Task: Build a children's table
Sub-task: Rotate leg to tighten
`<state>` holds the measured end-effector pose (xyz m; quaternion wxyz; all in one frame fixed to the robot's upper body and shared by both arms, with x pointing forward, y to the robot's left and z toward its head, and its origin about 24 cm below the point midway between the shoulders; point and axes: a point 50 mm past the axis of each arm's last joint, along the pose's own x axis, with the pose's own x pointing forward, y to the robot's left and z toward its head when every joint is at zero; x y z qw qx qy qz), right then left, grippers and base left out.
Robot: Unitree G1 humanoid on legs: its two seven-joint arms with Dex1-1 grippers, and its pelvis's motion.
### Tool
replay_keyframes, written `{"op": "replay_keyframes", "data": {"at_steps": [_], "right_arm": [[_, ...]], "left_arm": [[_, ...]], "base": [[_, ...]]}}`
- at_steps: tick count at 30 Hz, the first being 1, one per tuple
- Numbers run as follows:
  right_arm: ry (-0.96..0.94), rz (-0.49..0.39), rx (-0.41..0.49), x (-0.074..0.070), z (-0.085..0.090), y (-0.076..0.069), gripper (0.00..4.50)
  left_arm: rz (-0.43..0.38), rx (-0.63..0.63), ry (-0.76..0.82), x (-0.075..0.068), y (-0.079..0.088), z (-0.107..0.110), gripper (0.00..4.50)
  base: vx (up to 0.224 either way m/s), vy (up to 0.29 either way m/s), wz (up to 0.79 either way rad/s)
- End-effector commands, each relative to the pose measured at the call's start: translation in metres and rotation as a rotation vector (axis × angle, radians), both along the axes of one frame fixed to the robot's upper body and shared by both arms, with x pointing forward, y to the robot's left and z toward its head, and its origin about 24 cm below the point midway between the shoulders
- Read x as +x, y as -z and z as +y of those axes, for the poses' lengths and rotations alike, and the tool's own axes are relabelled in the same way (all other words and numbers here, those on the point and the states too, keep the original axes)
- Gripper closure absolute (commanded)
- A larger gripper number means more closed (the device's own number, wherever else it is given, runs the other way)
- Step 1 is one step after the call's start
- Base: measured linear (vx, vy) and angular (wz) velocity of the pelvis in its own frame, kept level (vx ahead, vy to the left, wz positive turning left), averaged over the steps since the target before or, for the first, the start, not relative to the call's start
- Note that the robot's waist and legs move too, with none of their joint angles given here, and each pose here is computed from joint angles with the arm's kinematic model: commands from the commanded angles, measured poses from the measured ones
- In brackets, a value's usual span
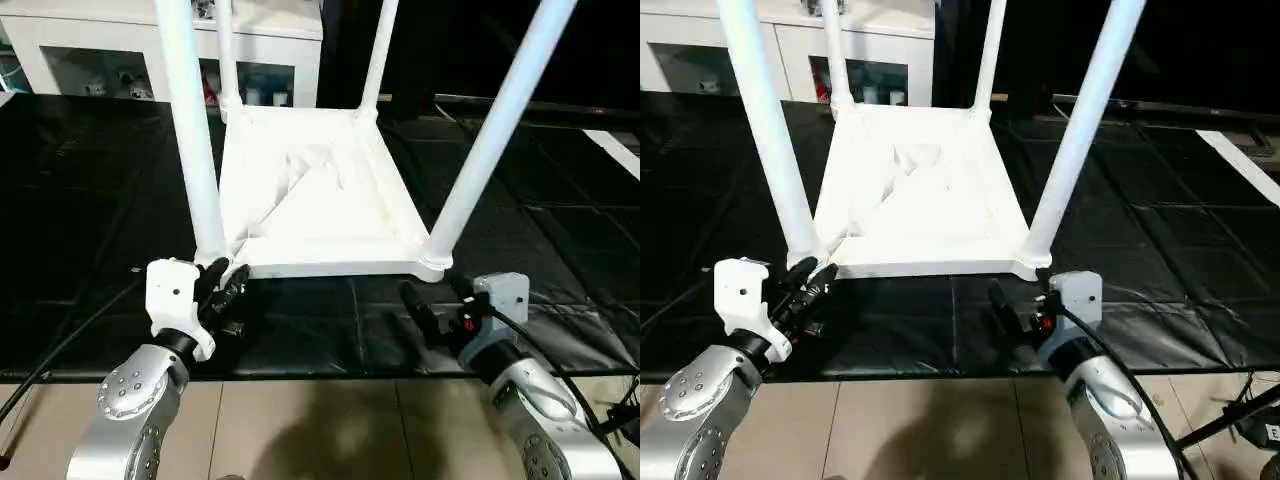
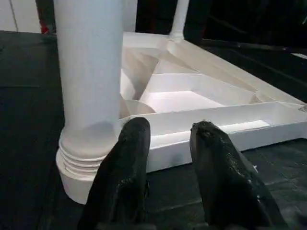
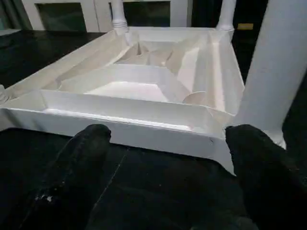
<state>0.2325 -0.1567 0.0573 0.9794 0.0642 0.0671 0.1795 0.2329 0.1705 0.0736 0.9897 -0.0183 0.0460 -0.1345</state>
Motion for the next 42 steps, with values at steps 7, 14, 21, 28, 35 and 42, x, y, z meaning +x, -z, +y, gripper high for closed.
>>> {"op": "replay_keyframes", "data": {"at_steps": [7, 14, 21, 28, 35, 42], "right_arm": [[0.019, 0.001, -0.015, 0.003, -0.006, -0.001, 0.32], [-0.009, 0.014, -0.017, 0.002, -0.004, 0.000, 0.32], [-0.023, 0.007, -0.014, 0.003, -0.003, -0.001, 0.32], [-0.044, -0.021, -0.166, 0.003, -0.004, 0.001, 0.32], [-0.046, -0.007, -0.030, -0.006, -0.007, 0.000, 0.32], [-0.210, 0.004, -0.009, -0.023, 0.002, 0.001, 0.32]], "left_arm": [[0.019, -0.048, -0.020, 0.002, 0.002, -0.003, 2.89], [0.008, -0.011, -0.018, 0.002, 0.003, -0.003, 2.89], [-0.026, -0.006, -0.015, 0.003, -0.002, -0.002, 2.89], [-0.057, -0.012, 0.035, 0.000, -0.005, -0.007, 2.89], [-0.045, 0.045, 0.108, -0.011, 0.004, -0.010, 2.89], [-0.068, 0.041, 0.183, -0.022, 0.002, -0.013, 2.89]], "base": [[0.009, -0.135, 0.04], [-0.022, -0.072, -0.02], [0.000, 0.000, 0.00], [0.004, 0.005, 0.04], [0.101, 0.053, 0.31], [0.153, -0.036, 0.03]]}}
